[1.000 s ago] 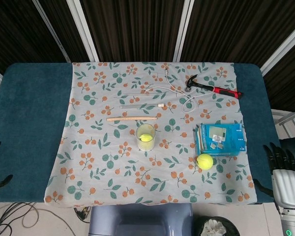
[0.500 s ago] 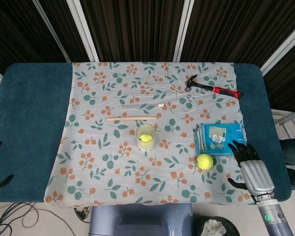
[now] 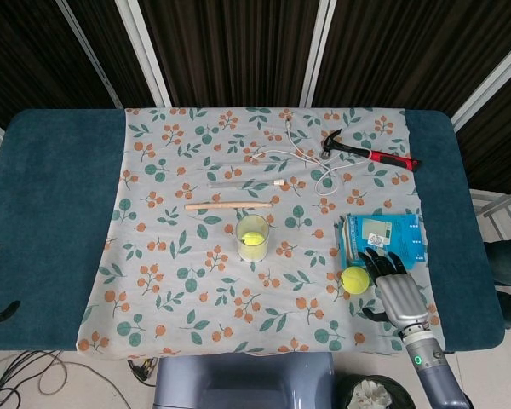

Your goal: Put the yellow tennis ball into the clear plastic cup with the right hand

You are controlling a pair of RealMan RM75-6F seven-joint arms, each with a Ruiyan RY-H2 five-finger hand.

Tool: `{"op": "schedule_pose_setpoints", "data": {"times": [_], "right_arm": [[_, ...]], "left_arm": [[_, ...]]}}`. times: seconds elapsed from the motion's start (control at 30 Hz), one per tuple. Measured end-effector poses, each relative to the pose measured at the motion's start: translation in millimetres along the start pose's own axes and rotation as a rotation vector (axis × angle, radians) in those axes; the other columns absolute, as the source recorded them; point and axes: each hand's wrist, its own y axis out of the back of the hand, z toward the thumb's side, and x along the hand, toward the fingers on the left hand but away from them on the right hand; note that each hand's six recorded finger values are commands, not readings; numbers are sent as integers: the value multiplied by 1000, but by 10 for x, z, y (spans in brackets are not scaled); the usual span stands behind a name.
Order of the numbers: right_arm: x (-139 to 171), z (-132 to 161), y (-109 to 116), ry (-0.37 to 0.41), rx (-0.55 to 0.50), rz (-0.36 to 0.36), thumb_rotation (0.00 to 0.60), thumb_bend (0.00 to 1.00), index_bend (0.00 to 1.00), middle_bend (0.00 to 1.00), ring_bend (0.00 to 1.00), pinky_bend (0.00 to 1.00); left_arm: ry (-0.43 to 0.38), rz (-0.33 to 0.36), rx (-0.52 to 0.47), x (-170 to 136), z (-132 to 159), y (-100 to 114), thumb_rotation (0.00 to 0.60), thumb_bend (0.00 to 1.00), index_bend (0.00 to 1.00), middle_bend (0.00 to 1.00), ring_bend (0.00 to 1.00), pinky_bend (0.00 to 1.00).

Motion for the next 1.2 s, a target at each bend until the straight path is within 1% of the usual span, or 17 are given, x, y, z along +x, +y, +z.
{"op": "schedule_pose_setpoints", "data": {"times": [0.07, 0.13, 0.2, 0.33, 0.5, 0.6, 0.73, 0.9, 1.1, 1.2], "right_arm": [[-31, -10, -53, -12, 3, 0, 600, 246, 70, 96, 212, 121], [-51, -17, -94, -23, -3, 2, 600, 245, 132, 151, 266, 197], [-74, -15, -127, -29, -9, -2, 600, 246, 171, 181, 294, 251], [-122, -3, -170, -39, -30, -32, 600, 246, 181, 185, 297, 346], [-196, -1, -251, -41, -30, -33, 600, 245, 199, 190, 297, 452], [-245, -3, -291, -44, -26, -23, 600, 245, 210, 197, 300, 501], [-290, 22, -320, -42, -22, -14, 600, 246, 261, 237, 333, 556], [-323, 73, -347, -36, -19, -15, 600, 245, 426, 348, 423, 623], [-369, 113, -386, -47, -10, -32, 600, 246, 549, 442, 491, 685], [-397, 113, -351, -54, -13, -48, 600, 267, 579, 473, 517, 713]], "left_arm": [[1, -1, -4, -1, 0, 0, 600, 21, 131, 0, 0, 0], [2, -1, -3, -1, -2, 2, 600, 21, 131, 0, 0, 0], [3, -3, -2, 0, -1, -3, 600, 21, 131, 0, 0, 0], [8, -12, 1, 2, -1, -18, 600, 21, 131, 0, 0, 0], [10, -10, 2, 2, -2, -14, 600, 21, 131, 0, 0, 0], [12, -11, 3, 4, -6, -15, 600, 21, 131, 0, 0, 0], [11, -12, 4, 6, -1, -18, 600, 21, 131, 0, 0, 0], [12, -13, 4, 9, -1, -21, 600, 21, 130, 0, 0, 0], [15, -10, 0, 10, -12, -10, 600, 21, 132, 0, 0, 0], [19, -11, -2, 12, -21, -7, 600, 21, 132, 0, 0, 0]]}}
